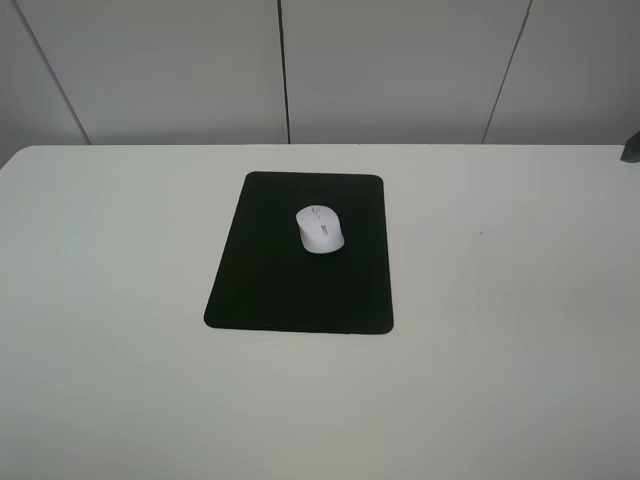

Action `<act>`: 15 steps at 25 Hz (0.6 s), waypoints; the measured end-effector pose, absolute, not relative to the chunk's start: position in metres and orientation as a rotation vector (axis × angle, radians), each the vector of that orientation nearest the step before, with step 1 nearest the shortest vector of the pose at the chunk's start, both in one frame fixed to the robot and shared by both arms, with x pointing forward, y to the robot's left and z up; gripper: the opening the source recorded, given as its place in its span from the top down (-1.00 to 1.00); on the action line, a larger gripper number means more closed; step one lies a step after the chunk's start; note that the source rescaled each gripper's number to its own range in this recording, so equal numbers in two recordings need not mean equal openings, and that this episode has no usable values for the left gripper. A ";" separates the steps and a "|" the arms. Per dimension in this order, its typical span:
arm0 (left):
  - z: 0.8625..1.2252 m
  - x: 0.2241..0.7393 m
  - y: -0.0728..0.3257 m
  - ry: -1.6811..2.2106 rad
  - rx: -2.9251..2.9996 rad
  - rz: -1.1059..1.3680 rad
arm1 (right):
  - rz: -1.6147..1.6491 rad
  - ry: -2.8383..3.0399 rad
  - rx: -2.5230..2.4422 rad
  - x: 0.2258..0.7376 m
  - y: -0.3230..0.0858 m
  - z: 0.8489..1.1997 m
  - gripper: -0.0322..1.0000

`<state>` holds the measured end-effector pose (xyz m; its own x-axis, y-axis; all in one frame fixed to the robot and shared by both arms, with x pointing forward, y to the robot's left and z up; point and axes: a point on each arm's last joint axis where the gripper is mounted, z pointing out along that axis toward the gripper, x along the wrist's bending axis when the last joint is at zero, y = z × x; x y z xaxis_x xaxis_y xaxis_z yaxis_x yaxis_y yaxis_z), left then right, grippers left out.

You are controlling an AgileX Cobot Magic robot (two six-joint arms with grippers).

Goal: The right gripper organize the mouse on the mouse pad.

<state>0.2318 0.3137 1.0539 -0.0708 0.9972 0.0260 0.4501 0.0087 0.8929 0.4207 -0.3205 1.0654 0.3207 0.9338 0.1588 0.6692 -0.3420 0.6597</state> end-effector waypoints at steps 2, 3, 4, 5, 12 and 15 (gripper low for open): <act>1.054 0.232 0.314 1.602 1.516 1.014 | 0.744 1.398 2.079 0.403 -0.320 1.071 -0.73; 1.054 0.232 0.314 1.602 1.516 1.014 | 0.752 1.390 2.055 0.394 -0.319 1.074 -0.73; 1.054 0.232 0.314 1.602 1.516 1.014 | 0.760 1.380 2.033 0.384 -0.319 1.078 -0.73; 1.054 0.232 0.314 1.602 1.516 1.014 | 0.769 1.369 2.016 0.375 -0.319 1.080 -0.73; 1.054 0.232 0.314 1.602 1.516 1.014 | 0.837 1.451 1.814 0.325 -0.308 1.090 -0.73; 1.054 0.232 0.314 1.602 1.516 1.014 | 0.869 1.457 1.760 0.306 -0.306 1.093 -0.73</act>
